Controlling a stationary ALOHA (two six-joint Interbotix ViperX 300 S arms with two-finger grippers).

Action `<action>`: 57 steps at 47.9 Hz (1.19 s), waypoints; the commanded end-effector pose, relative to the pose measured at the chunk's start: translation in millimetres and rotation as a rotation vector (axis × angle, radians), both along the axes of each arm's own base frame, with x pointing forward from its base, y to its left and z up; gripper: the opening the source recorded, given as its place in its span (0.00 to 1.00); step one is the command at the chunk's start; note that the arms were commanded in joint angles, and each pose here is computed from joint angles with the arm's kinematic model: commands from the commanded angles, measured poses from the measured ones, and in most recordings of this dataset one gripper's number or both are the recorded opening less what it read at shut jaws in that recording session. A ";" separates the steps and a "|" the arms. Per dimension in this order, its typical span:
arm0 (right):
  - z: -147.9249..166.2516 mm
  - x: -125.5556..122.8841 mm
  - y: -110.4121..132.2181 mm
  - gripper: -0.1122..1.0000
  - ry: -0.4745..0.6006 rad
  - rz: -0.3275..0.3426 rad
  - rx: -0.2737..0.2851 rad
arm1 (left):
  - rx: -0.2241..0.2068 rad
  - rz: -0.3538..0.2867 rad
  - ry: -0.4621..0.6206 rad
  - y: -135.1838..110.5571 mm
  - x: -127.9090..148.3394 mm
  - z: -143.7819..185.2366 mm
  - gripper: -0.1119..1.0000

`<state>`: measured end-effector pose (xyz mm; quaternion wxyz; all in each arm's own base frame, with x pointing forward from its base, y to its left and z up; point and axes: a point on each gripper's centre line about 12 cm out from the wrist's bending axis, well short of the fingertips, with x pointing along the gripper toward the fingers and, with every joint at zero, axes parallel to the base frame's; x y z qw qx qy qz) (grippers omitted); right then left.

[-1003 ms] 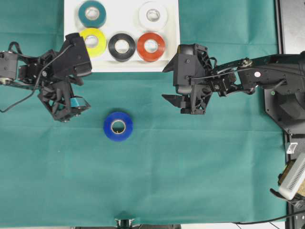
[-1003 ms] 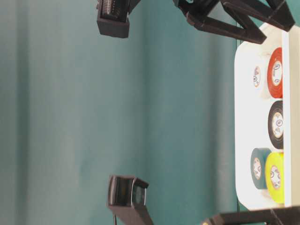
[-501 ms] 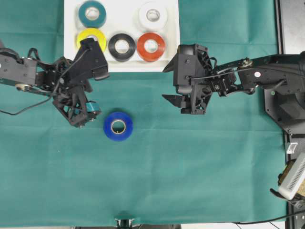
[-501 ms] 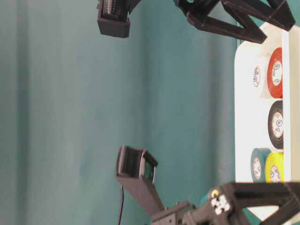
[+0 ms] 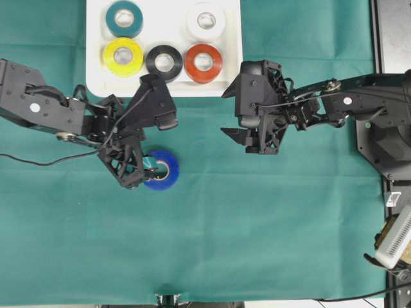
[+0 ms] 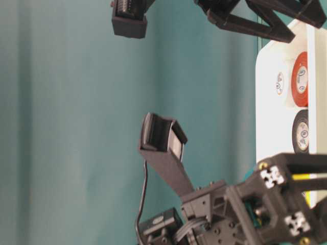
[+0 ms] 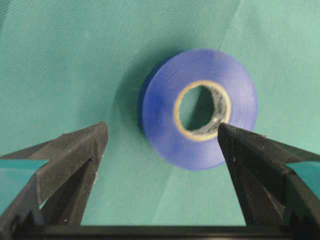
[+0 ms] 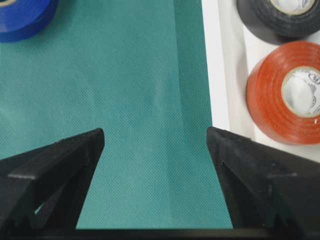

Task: Put the tape alternately from left to right into the white case.
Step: 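Move the left gripper onto the blue roll and grasp its hole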

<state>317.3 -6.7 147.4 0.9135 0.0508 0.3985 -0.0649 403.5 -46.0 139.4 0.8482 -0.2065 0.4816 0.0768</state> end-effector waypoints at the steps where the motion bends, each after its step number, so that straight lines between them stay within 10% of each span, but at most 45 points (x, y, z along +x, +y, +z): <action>1: 9.1 1.7 0.9 0.88 -0.032 0.006 0.001 | -0.005 -0.001 -0.029 -2.3 8.4 11.6 0.99; 57: 7.2 0.1 1.5 0.88 -0.031 0.011 0.003 | 0.009 -0.005 0.075 -3.1 16.2 -28.9 0.99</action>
